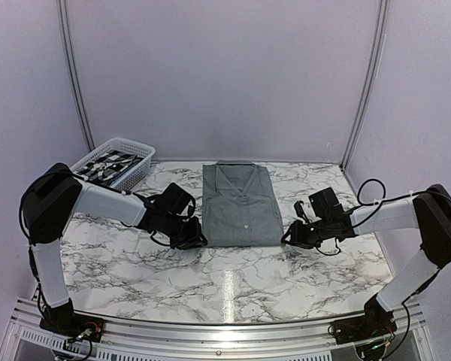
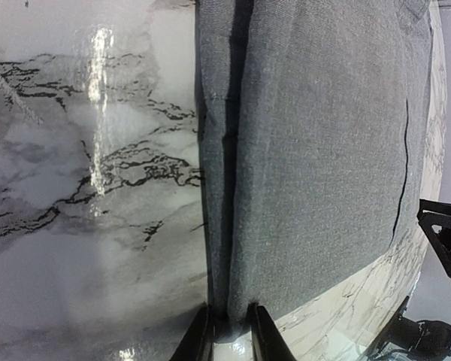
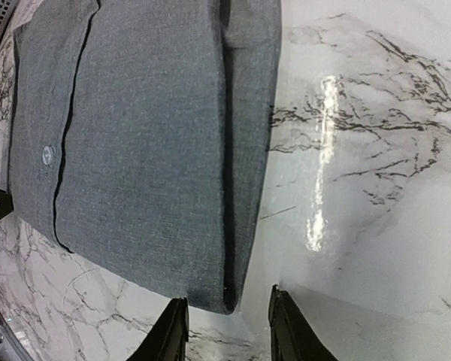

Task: Fold and stack the long sleeve shirts
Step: Pick up the 2/3-rectangle-folded shirt from the center of the board.

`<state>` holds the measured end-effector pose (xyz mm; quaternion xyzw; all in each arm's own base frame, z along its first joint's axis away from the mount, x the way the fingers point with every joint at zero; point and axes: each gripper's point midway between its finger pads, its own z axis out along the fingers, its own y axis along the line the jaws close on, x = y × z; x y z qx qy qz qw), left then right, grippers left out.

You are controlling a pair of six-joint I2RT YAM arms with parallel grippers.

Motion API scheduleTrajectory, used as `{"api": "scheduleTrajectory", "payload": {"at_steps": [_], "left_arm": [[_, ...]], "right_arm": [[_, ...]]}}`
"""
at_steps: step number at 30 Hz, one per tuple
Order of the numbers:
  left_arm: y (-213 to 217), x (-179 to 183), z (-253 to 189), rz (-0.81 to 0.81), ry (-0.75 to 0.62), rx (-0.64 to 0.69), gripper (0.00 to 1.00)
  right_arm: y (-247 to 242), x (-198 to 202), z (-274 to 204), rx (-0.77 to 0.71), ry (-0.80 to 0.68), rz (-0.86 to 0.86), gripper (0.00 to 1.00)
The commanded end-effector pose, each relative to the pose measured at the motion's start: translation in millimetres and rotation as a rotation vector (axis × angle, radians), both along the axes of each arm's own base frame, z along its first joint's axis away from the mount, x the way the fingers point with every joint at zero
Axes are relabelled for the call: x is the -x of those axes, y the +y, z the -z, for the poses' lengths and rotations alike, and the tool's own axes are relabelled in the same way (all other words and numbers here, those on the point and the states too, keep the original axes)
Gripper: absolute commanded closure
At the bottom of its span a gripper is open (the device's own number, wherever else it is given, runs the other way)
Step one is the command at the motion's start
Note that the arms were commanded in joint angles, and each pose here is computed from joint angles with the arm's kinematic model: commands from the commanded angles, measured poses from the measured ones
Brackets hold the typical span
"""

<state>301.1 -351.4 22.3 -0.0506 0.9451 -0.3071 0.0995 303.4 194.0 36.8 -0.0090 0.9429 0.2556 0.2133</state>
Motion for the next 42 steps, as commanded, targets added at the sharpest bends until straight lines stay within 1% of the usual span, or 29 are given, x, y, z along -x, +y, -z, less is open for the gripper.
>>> {"api": "scheduleTrajectory", "payload": {"at_steps": [1, 15, 22, 31, 38, 42], "left_arm": [[12, 10, 22, -0.002, 0.047, -0.062, 0.82], [13, 10, 22, 0.000, 0.044, -0.064, 0.83], [13, 10, 22, -0.003, 0.039, -0.068, 0.83], [15, 11, 24, -0.003, 0.037, -0.078, 0.81], [16, 14, 26, -0.003, 0.047, -0.081, 0.81], [16, 14, 27, -0.004, 0.047, -0.082, 0.82]], "right_arm": [[-2, -11, -1, 0.057, -0.024, 0.036, 0.67], [-10, 4, 26, 0.327, 0.008, 0.029, 0.68], [-9, 16, 35, 0.341, 0.040, 0.012, 0.68], [-2, 20, 30, 0.320, 0.042, 0.001, 0.69], [3, 19, 29, 0.294, 0.044, -0.004, 0.69], [11, 24, 29, 0.249, 0.069, -0.020, 0.70]]}}
